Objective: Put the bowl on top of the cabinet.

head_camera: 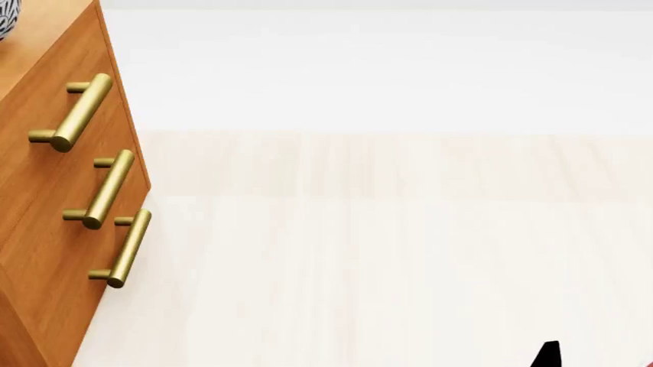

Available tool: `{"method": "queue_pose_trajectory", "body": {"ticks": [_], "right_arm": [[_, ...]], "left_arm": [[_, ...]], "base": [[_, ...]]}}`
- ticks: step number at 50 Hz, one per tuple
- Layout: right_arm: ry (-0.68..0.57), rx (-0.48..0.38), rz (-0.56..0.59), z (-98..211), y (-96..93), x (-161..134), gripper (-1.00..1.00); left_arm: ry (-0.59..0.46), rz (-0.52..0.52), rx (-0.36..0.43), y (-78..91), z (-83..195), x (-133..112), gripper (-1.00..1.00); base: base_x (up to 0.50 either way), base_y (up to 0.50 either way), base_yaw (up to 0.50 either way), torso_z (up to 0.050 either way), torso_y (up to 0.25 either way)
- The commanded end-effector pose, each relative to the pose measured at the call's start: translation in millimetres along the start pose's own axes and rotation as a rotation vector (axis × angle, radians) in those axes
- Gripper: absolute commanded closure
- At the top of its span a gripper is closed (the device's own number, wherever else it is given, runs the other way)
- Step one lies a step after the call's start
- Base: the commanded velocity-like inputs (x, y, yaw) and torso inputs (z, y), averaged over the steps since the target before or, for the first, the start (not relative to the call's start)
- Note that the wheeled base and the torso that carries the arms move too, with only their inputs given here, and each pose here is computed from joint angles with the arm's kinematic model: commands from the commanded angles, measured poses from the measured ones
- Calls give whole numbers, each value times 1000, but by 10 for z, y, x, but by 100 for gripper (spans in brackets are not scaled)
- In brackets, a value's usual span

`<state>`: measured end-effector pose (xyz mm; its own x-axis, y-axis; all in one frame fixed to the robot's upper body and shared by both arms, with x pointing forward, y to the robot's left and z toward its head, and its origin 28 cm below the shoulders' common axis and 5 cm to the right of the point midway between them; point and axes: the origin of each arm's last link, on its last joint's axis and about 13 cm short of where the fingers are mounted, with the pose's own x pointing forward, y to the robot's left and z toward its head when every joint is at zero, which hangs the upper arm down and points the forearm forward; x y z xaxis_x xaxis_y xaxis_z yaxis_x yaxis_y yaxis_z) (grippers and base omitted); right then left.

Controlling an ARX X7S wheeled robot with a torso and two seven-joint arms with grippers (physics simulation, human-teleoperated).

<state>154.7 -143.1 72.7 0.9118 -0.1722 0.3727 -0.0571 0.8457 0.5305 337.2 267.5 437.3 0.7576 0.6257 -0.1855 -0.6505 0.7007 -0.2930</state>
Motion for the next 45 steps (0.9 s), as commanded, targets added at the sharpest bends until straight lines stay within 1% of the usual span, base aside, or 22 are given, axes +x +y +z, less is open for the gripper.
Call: {"method": "queue_pose_trajectory", "body": {"ticks": [1, 3, 4, 5, 6, 8, 9, 11, 13, 15, 21, 27, 33, 37, 45], "right_arm": [[-23, 1, 33, 44, 30, -42, -100], [-23, 1, 35, 47, 32, -46, -100], [-25, 2, 36, 53, 32, -52, -100], [-26, 3, 36, 56, 32, -55, -100], [-27, 4, 37, 59, 33, -59, -100], [-29, 5, 40, 65, 35, -67, -100], [-29, 5, 40, 65, 36, -68, -100], [-29, 5, 42, 67, 39, -74, -100], [-28, 6, 45, 68, 41, -80, -100], [-30, 6, 46, 71, 42, -84, -100], [-31, 5, 53, 74, 50, -98, -100], [-24, 1, 60, 63, 60, -97, -100], [-21, -2, 62, 56, 67, -94, -100], [-20, -4, 64, 54, 71, -98, -100], [-21, -4, 67, 58, 77, -108, -100]], "left_arm": [[-117, 12, 132, -24, -23, -264, -100], [-134, 7, 148, -49, -20, -303, -100], [-158, 16, 174, -61, -15, -330, -100], [-156, 10, 173, -66, -16, -342, -100], [-185, 23, 198, -71, -14, -366, -100], [-190, 21, 208, -78, -15, -386, -100], [-217, 32, 233, -85, -18, -412, -100], [-212, 13, 237, -94, -23, -447, -100], [-243, 15, 271, -102, -39, -488, -100], [-243, 4, 272, -103, -52, -509, -100], [-289, -6, 325, -110, -106, -588, -100], [-314, -36, 366, -120, -197, -626, -100], [-349, -67, 403, -101, -257, -741, -100], [-366, -89, 405, -94, -252, -828, -100], [-413, -128, 437, -61, -327, -979, -100]], "base": [[0, 0, 0, 0, 0], [0, 0, 0, 0, 0], [0, 0, 0, 0, 0], [0, 0, 0, 0, 0], [0, 0, 0, 0, 0], [0, 0, 0, 0, 0], [0, 0, 0, 0, 0], [0, 0, 0, 0, 0], [0, 0, 0, 0, 0], [0, 0, 0, 0, 0], [0, 0, 0, 0, 0], [0, 0, 0, 0, 0], [0, 0, 0, 0, 0], [0, 0, 0, 0, 0], [0, 0, 0, 0, 0]]}}
